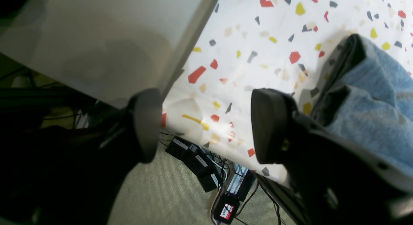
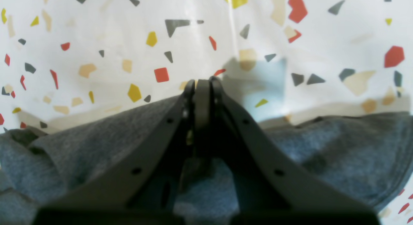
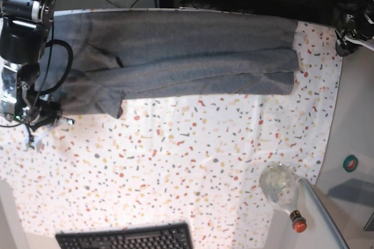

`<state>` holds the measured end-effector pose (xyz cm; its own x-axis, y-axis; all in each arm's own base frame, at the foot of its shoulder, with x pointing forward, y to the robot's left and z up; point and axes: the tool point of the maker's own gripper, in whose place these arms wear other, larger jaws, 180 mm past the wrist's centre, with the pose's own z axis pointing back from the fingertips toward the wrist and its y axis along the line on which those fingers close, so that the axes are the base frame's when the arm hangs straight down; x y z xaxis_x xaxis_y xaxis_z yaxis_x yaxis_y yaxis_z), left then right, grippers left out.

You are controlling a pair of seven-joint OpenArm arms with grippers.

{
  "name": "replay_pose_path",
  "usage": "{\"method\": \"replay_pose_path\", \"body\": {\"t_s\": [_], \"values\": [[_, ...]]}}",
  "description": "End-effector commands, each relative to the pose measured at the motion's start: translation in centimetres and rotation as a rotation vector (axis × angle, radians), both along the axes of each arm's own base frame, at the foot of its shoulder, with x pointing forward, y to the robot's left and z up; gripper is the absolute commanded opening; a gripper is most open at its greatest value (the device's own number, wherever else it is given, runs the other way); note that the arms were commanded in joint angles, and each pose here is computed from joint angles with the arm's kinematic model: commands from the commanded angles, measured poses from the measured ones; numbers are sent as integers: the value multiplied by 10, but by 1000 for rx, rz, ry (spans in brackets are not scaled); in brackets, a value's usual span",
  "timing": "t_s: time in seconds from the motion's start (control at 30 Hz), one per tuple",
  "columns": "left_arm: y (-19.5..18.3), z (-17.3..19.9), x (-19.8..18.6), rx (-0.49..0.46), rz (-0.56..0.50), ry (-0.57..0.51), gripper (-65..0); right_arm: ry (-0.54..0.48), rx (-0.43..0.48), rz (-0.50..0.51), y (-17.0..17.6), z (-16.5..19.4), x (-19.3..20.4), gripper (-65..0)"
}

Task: Layout the t-shirt on the table in an organized manner, then fold the t-shirt properly
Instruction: 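Grasp the folded strip's ends with both grippers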

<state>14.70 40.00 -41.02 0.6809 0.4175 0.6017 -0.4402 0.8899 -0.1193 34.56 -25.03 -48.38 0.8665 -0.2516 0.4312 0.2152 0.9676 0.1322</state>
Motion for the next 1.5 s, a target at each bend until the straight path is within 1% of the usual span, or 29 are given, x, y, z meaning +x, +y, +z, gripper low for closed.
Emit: {"method": "replay_pose_path", "body": {"t_s": [0.0, 0.1, 0.17, 0.23, 0.3, 0.47, 0.63, 0.73, 0.9, 1.07, 1.13, 1.23, 1.27, 1.33, 1.37, 1.4, 1.47], "values": [[10, 15, 6, 40, -6, -36, -239, -69, -27, -11, -12, 20, 16, -650], [10, 15, 6, 40, -6, -37, -239, -102, -46, 17, -3, 33, 8, -650], [10, 15, 7, 40, -6, -38, -239, -123, -72, 41, 1, 49, -2, -650], [10, 15, 8, 40, -6, -40, -239, -113, -92, 65, 5, 57, -18, -650], [10, 16, 8, 40, -6, -41, -239, -108, -84, 82, 19, 60, -34, -650], [11, 17, 12, 42, -8, -52, -239, -106, -79, 98, 38, 60, -71, -650], [16, 23, 17, 55, -12, -58, -239, -121, -71, 35, 39, 69, -102, -650], [16, 23, 17, 55, -11, -59, -239, -102, -79, 40, 39, 68, -118, -650], [16, 23, 17, 55, -11, -59, -239, -45, -79, 35, 37, 54, -143, -650], [16, 23, 17, 55, -11, -59, -239, -11, -72, 31, 39, 47, -159, -650], [16, 23, 17, 55, -11, -59, -239, -2, -52, 11, 45, 44, -163, -650], [16, 23, 17, 55, -11, -59, -239, -6, -26, -55, 45, 43, -167, -650], [16, 23, 17, 55, -11, -59, -239, -6, -22, -72, 44, 43, -168, -590], [16, 23, 17, 55, -11, -59, -239, -21, -28, -89, 41, 48, -168, -422], [16, 23, 17, 55, -11, -59, -239, -39, -35, -97, 38, 54, -166, -359], [15, 23, 17, 55, -13, -58, -239, -66, -46, -108, 34, 61, -163, -341], [15, 22, 16, 52, -13, -55, -239, -140, -75, -144, 23, 76, -157, -365]]}}
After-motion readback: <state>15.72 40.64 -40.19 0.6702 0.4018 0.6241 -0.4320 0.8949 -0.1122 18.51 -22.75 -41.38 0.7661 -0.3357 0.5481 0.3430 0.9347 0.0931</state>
